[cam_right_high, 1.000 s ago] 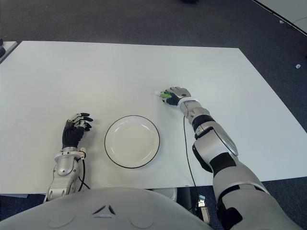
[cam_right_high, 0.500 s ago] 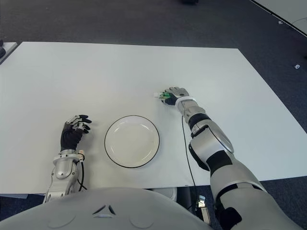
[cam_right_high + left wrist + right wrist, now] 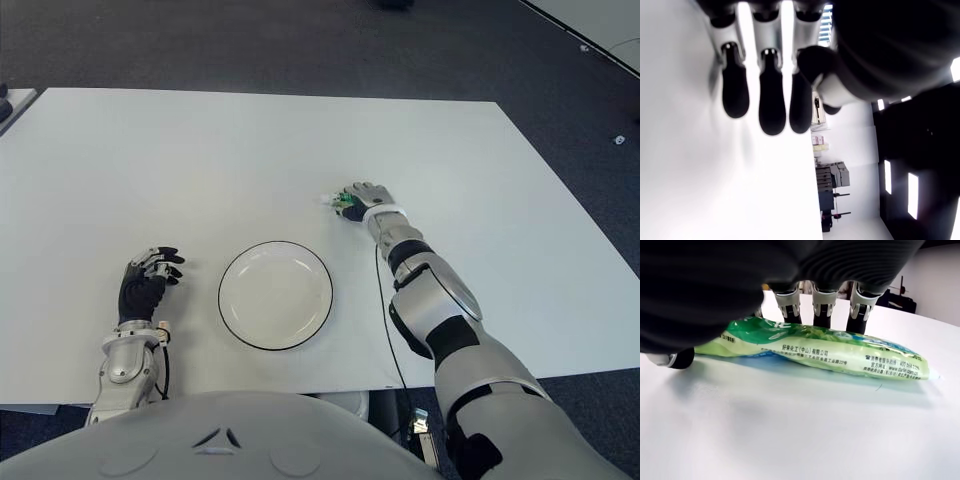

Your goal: Put the toothpaste on the table into the plate.

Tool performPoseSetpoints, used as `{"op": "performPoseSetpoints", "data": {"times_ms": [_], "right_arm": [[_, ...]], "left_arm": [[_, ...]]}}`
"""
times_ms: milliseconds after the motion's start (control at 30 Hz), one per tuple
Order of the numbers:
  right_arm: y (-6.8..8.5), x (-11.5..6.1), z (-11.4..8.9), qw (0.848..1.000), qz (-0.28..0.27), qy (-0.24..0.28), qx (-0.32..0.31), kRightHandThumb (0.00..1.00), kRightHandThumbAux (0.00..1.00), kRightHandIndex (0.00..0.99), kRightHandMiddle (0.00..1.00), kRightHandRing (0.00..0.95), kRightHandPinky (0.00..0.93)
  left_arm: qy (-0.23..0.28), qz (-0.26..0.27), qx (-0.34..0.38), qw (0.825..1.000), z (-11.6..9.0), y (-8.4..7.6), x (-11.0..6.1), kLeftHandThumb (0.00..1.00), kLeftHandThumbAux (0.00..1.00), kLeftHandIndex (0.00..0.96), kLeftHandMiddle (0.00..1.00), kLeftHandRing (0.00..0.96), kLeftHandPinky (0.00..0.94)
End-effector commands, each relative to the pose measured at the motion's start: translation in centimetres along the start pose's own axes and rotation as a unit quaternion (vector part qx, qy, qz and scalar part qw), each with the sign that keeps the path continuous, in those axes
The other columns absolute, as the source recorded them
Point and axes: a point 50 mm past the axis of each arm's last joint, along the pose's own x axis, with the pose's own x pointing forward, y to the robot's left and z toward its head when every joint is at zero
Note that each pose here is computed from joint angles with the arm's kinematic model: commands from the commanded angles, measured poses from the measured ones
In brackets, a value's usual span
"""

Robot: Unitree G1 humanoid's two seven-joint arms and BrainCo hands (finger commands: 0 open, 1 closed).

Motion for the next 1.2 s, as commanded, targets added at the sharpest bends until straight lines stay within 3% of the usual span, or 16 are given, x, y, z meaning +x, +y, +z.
{"op": "performPoseSetpoints", "data": {"times_ms": [33, 167, 367, 467, 533, 667, 733, 933, 1100, 1200], "right_arm": [[3.9, -0.8, 0.5, 0.998, 0.062, 0.002, 0.025, 0.544, 0.181, 0.0, 0.0, 0.0, 0.0], [4.4, -1.1, 0.5, 0.997, 0.052, 0.008, 0.049, 0.541, 0.26, 0.0, 0.0, 0.0, 0.0], [5.4, -1.5, -0.1, 0.997, 0.045, 0.018, 0.068, 0.55, 0.388, 0.001, 0.025, 0.037, 0.101], [5.6, -1.6, 0.0, 0.996, 0.037, 0.013, 0.075, 0.573, 0.44, 0.061, 0.14, 0.152, 0.181], [5.7, -1.7, 0.0, 0.996, 0.033, 0.011, 0.078, 0.599, 0.474, 0.162, 0.232, 0.247, 0.267], [6.0, -1.8, 0.4, 0.996, 0.023, 0.001, 0.088, 0.648, 0.498, 0.321, 0.327, 0.342, 0.372], [6.0, -1.8, 0.6, 0.995, 0.02, -0.004, 0.093, 0.689, 0.618, 0.385, 0.371, 0.378, 0.408], [6.2, -1.9, 0.6, 0.995, 0.021, -0.011, 0.096, 0.72, 0.692, 0.429, 0.444, 0.431, 0.454], [6.4, -2.0, 0.6, 0.995, 0.024, -0.012, 0.095, 0.822, 0.681, 0.403, 0.503, 0.661, 0.679], [6.5, -2.0, 0.6, 0.995, 0.025, -0.01, 0.094, 0.836, 0.681, 0.391, 0.535, 0.736, 0.751]], "left_arm": [[0.013, 0.008, 0.005, 1.0, -0.2, 0.3, -0.2, 0.833, 0.681, 0.41, 0.48, 0.585, 0.568], [0.01, 0.009, 0.005, 1.0, -0.1, 0.4, -0.3, 0.834, 0.681, 0.414, 0.478, 0.588, 0.575], [0.01, 0.005, 0.005, 1.0, 0.0, 0.4, -0.3, 0.836, 0.68, 0.417, 0.477, 0.59, 0.578], [0.012, 0.003, 0.005, 1.0, 0.0, 0.3, -0.2, 0.836, 0.68, 0.418, 0.477, 0.59, 0.578], [0.013, 0.002, 0.005, 1.0, 0.0, 0.3, -0.2, 0.836, 0.68, 0.418, 0.477, 0.591, 0.577], [0.013, 0.001, 0.003, 1.0, 0.1, 0.3, -0.1, 0.837, 0.68, 0.419, 0.477, 0.591, 0.578], [0.012, 0.002, 0.003, 1.0, 0.1, 0.2, -0.1, 0.837, 0.68, 0.421, 0.476, 0.591, 0.578], [0.01, 0.003, 0.005, 1.0, 0.1, 0.3, 0.0, 0.837, 0.679, 0.424, 0.475, 0.59, 0.575], [0.01, 0.0, 0.006, 1.0, 0.1, 0.3, 0.0, 0.836, 0.679, 0.422, 0.475, 0.59, 0.575], [0.009, 0.0, 0.006, 1.0, 0.1, 0.3, 0.0, 0.836, 0.68, 0.421, 0.476, 0.59, 0.576]]}}
